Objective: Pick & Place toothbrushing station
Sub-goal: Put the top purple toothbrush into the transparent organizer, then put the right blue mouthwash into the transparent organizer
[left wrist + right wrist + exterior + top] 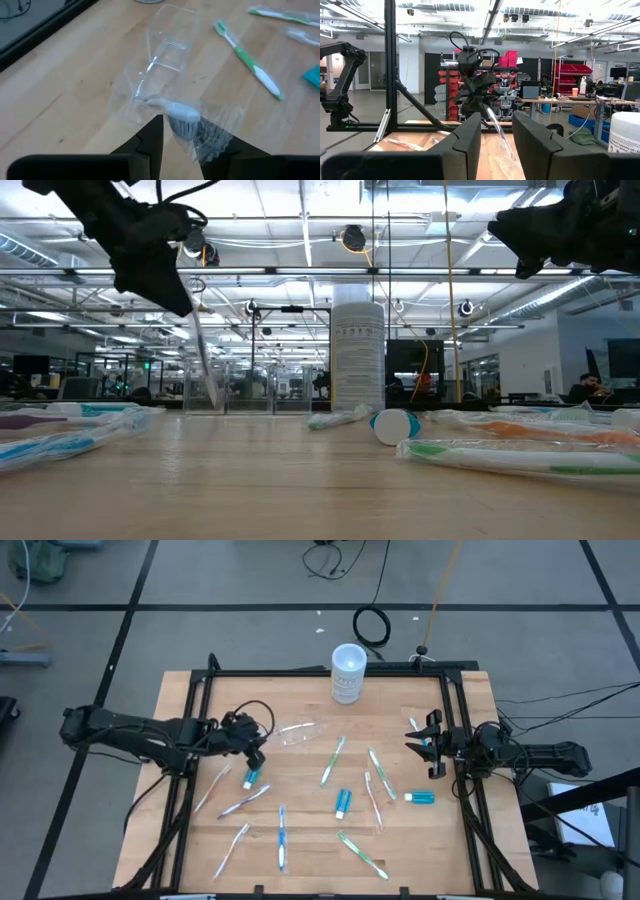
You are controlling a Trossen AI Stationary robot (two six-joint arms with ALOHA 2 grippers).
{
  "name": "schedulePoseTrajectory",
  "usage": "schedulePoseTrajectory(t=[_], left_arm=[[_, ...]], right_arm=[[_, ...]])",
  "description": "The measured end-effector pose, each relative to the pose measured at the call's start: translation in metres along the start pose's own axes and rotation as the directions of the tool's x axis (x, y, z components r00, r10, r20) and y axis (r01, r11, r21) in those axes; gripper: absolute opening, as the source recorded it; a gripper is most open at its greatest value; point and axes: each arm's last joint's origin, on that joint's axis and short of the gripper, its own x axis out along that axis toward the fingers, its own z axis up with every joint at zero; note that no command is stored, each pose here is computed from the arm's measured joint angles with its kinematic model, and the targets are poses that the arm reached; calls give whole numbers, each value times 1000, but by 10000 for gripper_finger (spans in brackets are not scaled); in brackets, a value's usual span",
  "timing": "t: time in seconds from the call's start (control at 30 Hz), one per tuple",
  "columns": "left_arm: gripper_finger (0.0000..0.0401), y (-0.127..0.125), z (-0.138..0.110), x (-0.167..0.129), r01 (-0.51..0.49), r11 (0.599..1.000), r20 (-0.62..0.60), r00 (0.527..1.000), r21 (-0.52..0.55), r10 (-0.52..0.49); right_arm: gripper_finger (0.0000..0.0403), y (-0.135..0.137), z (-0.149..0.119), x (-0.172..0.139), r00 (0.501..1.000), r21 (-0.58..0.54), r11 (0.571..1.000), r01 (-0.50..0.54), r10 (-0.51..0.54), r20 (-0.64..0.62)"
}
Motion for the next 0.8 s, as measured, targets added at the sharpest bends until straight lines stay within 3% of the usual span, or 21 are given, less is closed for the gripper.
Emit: schedulePoseTrajectory(t=[0.13,0.33,0.57,0.8], left_arm=[[106,6,2,-5,-2,999,18,1000,-48,3],[106,6,8,-28,138,988,125,984,-73,-128],[106,3,19,-61,301,952,345,889,58,-302],[106,2,19,-68,216,966,404,878,144,-256]], right_arm=[[105,0,0,0,1000,0,1000,0,0,-1],[105,0,0,0,1000,-13,1000,2,-2,3],[105,0,12,-1,992,-11,1000,7,-6,128],[105,0,14,-1,990,-7,1000,4,-3,142]])
